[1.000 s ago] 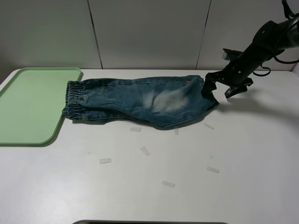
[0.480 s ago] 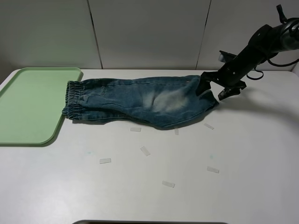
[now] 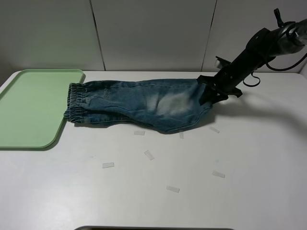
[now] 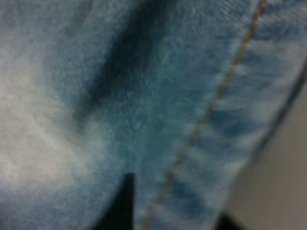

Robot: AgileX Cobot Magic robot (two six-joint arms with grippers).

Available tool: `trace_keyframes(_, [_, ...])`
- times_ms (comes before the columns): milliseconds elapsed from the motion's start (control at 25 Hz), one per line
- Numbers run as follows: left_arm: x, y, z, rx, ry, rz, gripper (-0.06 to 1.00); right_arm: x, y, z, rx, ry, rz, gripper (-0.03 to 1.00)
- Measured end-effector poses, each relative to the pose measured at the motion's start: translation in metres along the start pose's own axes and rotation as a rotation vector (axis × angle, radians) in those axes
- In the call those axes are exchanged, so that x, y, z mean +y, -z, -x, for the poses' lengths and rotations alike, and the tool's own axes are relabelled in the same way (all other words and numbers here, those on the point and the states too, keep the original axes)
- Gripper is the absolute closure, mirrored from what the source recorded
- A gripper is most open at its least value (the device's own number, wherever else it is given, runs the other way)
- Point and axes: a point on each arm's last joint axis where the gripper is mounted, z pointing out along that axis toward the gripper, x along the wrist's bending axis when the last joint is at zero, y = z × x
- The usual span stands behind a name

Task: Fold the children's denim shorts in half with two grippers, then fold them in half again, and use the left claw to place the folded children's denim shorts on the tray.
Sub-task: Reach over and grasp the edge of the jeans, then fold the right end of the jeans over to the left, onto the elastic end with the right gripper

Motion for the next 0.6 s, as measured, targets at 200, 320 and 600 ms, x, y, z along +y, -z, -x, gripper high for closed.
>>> trace_keyframes(200, [0.0,0.0,0.0,0.0,0.0,0.0,0.05,-0.005,-0.002,-0.002,-0.037,0.025,-0.052,0.98])
trace_keyframes(320, [0.0,0.0,0.0,0.0,0.0,0.0,0.05,-0.009,0.0,0.001,-0.109,0.038,-0.098,0.98])
trace_keyframes(600, [0.0,0.0,0.0,0.0,0.0,0.0,0.05,-0.018,0.027,0.024,-0.406,-0.006,-0.209,0.98])
